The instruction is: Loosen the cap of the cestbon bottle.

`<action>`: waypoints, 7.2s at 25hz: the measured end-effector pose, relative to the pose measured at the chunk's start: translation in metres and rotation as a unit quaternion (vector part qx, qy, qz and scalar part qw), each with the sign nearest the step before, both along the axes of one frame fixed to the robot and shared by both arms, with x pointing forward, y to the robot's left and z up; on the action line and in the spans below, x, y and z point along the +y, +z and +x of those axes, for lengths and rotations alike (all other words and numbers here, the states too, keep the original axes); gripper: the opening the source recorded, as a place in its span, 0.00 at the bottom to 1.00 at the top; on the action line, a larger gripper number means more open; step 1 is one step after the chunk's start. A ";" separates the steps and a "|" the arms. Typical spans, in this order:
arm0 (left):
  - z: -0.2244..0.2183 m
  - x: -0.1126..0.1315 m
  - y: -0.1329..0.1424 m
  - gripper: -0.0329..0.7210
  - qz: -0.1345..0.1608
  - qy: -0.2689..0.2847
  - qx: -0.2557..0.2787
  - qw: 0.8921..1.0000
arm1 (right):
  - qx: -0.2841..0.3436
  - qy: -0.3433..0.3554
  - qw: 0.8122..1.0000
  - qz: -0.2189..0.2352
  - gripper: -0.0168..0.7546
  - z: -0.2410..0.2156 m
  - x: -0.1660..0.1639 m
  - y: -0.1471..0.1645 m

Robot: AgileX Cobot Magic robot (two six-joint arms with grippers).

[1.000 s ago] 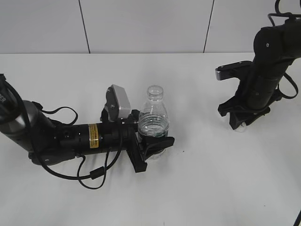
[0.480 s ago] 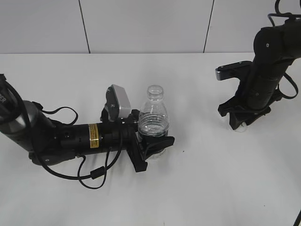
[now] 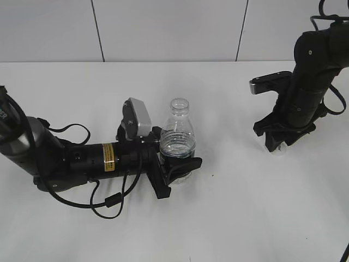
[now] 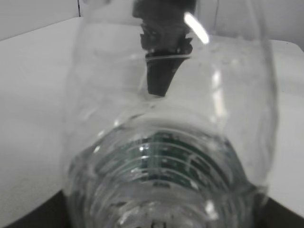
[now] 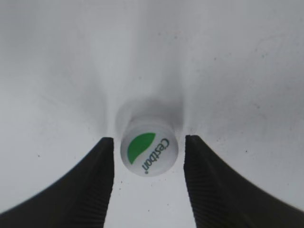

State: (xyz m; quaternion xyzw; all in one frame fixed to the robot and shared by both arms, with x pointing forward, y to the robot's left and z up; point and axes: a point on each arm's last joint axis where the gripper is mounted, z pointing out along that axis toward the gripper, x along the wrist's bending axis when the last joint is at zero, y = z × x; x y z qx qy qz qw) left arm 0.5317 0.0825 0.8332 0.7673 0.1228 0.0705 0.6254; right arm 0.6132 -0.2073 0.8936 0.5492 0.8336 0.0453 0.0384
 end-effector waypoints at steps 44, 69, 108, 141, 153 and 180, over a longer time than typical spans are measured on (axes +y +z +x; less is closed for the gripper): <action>-0.010 0.007 0.061 0.83 -0.070 0.033 0.054 0.996 | 0.008 0.018 1.000 -0.004 0.51 -0.002 0.000 0.000; -0.011 0.038 0.177 0.82 -0.035 0.215 0.054 0.974 | -0.065 0.017 0.998 0.014 0.55 -0.004 -0.001 0.078; 0.037 0.216 0.198 0.77 0.275 0.537 0.361 0.711 | -0.075 -0.111 0.991 -0.019 0.78 -0.035 -0.058 0.148; -0.174 0.227 0.313 0.77 0.226 0.597 0.217 0.738 | -0.164 -0.116 0.979 -0.015 0.78 -0.126 -0.072 0.233; -0.277 0.228 0.274 0.77 0.148 0.622 0.122 0.759 | -0.241 -0.118 0.963 0.004 0.78 -0.205 -0.081 0.254; -0.302 0.218 0.224 0.76 0.109 0.582 0.077 0.802 | -0.495 -0.102 0.860 0.078 0.78 -0.402 -0.101 0.191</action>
